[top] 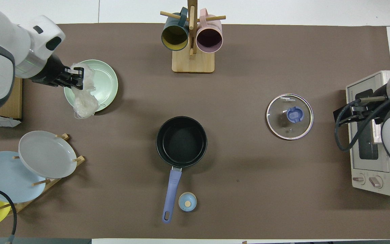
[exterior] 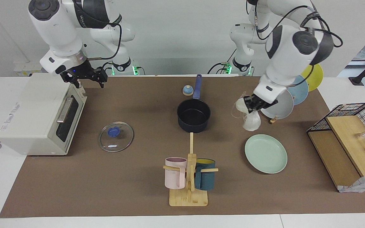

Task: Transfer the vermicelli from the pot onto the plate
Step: 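Carry the vermicelli with the left gripper over the pale green plate, then lower the vermicelli onto the plate and open the left gripper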

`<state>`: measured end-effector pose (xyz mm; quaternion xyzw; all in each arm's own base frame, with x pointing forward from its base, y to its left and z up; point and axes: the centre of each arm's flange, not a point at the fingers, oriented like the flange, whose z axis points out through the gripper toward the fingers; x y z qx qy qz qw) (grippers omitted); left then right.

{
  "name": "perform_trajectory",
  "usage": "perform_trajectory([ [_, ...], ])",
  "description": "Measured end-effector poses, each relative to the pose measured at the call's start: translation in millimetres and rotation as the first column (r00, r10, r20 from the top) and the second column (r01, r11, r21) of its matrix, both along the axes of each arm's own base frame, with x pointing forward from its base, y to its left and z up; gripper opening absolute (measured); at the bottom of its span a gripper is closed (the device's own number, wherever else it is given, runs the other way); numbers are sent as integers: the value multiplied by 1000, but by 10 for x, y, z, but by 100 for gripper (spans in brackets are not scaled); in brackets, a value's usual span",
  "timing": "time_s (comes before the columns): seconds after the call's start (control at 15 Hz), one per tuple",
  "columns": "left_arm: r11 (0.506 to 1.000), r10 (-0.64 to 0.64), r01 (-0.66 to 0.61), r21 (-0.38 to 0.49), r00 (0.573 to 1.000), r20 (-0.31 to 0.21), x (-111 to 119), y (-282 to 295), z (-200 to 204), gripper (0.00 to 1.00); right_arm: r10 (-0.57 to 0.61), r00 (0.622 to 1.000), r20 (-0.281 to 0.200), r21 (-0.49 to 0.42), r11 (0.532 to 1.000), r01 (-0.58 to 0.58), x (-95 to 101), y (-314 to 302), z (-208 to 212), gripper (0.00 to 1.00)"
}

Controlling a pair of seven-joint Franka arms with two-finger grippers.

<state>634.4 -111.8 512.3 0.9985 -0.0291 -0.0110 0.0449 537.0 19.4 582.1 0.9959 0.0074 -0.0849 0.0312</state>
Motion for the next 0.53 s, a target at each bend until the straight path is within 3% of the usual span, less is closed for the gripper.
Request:
perform_trajectory([
  [0.27, 999, -36, 36, -9, 999, 24, 399, 219, -783, 15, 2, 999, 49, 2, 1000, -2, 66, 2, 35, 100],
  [0.53, 997, -80, 80, 5, 996, 26, 531, 171, -1278, 15, 0, 999, 46, 2, 1000, 0, 163, 2, 65, 100],
])
